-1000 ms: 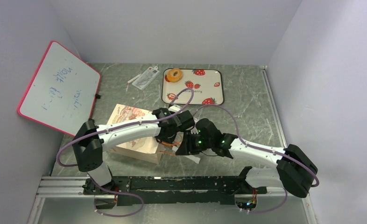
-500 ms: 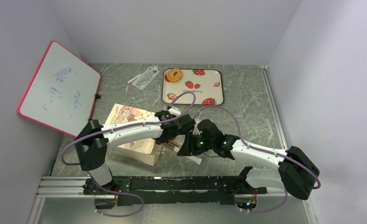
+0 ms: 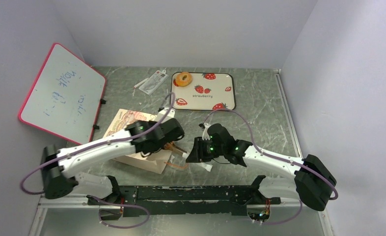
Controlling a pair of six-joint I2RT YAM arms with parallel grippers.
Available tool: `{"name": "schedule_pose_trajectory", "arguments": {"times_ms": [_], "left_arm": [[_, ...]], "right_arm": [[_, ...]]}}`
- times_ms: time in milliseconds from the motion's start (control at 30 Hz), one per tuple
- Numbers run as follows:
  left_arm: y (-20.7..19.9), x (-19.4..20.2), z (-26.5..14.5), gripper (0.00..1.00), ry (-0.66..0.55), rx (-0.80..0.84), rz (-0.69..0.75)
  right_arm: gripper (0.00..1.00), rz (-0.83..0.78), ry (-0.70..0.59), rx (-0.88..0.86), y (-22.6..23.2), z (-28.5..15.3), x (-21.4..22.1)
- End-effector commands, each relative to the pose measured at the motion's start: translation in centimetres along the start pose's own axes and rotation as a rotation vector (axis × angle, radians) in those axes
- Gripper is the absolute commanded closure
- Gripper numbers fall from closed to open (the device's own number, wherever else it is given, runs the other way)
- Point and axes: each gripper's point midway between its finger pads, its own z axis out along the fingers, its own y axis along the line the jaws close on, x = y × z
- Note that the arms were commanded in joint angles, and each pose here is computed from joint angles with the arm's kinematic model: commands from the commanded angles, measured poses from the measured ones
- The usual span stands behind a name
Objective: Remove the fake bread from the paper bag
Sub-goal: Take out the fake bread from the paper bag.
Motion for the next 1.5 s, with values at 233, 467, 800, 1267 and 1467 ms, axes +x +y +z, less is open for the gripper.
{"name": "schedule_pose_trajectory", "arguments": {"times_ms": [233,467,800,1267,1467], "left_arm": [[-0.4,-0.8,-1.5,0.93,-0.103,0.164,-0.025],[-0.4,-0.9,-1.5,0.93,-0.114,0.163,-0.032],[-0.8,-1.3,-1.6,0.93,-0.127,0.189,-0.028],[-1.6,-1.3,-1.8,0.93,-0.119,0.225,-0.014],[-1.7,-1.4,-1.9,0.93,-0.119,0.237,-0.015]], "right_arm": [[0.63,-0.080,-0.080,-0.100,4.5,-0.7,-4.1],[0.62,-0.089,-0.066,-0.138,5.4,-0.6,-4.2],[0.58,-0.093,-0.042,-0.184,6.3,0.3,-3.8],[0.53,-0.105,-0.033,-0.200,6.9,2.2,-4.2],[0.53,-0.119,-0.026,-0.216,7.5,3.0,-4.4]]}}
